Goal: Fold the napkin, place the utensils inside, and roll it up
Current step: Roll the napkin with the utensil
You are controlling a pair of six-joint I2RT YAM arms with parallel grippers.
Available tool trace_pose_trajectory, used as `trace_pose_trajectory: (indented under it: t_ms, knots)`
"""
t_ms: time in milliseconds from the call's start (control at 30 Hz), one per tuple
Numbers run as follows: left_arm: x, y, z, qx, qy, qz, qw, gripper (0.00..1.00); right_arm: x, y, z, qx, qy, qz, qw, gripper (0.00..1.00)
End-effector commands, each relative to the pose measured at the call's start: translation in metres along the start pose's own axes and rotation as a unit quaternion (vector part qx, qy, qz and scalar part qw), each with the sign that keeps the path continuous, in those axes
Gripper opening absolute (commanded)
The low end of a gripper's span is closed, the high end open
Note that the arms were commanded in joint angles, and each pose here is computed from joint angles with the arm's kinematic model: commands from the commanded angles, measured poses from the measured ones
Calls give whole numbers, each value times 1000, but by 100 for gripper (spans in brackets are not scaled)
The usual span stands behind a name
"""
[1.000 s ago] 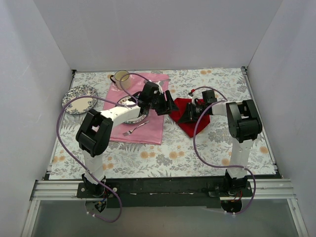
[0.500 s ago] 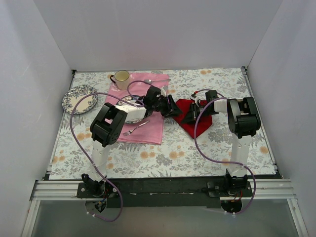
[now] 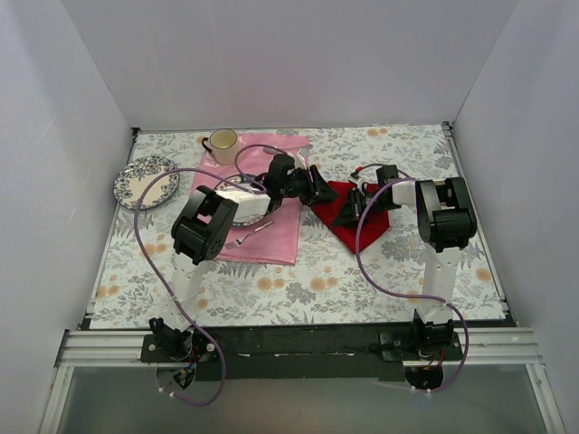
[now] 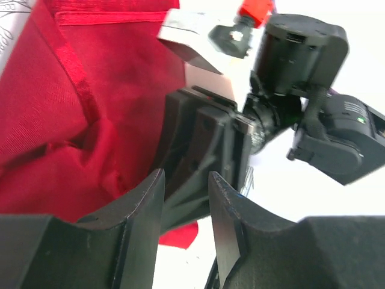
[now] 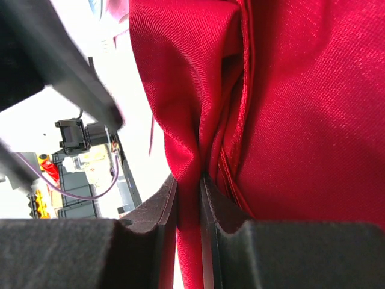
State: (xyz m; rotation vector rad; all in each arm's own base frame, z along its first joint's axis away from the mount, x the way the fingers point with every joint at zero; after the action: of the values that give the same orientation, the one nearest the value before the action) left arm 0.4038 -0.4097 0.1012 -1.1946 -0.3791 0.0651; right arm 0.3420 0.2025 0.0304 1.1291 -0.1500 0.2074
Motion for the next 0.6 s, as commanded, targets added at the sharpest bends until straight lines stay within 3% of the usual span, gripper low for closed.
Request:
trace_pose_trajectory:
  t_ms: [0,233,567]
  knots:
    - [2,7,-8,-6,2,10,1000,33,-14,-39,1,-81,14,-27,996,1]
    - [-5,47,-11,45,-5,21,999,29,-9,-36,4,-89,11,-22,996,2]
    - [-20,96,-12,107,7,33,994,25,13,-18,24,-148,-14,26,989,30]
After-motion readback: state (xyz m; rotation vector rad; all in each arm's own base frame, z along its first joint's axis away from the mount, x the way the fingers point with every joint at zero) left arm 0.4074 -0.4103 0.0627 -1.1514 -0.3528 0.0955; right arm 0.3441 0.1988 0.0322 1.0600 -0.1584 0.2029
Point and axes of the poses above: each gripper's point midway between its finger pads, its own z axis back along the fingers, its own y axis along the line the jaws close on, x = y × z, the point moved 1 cm from there along z, back along the fingers, and after that the axes turned 3 degrees about z, right-handed, at the moved point
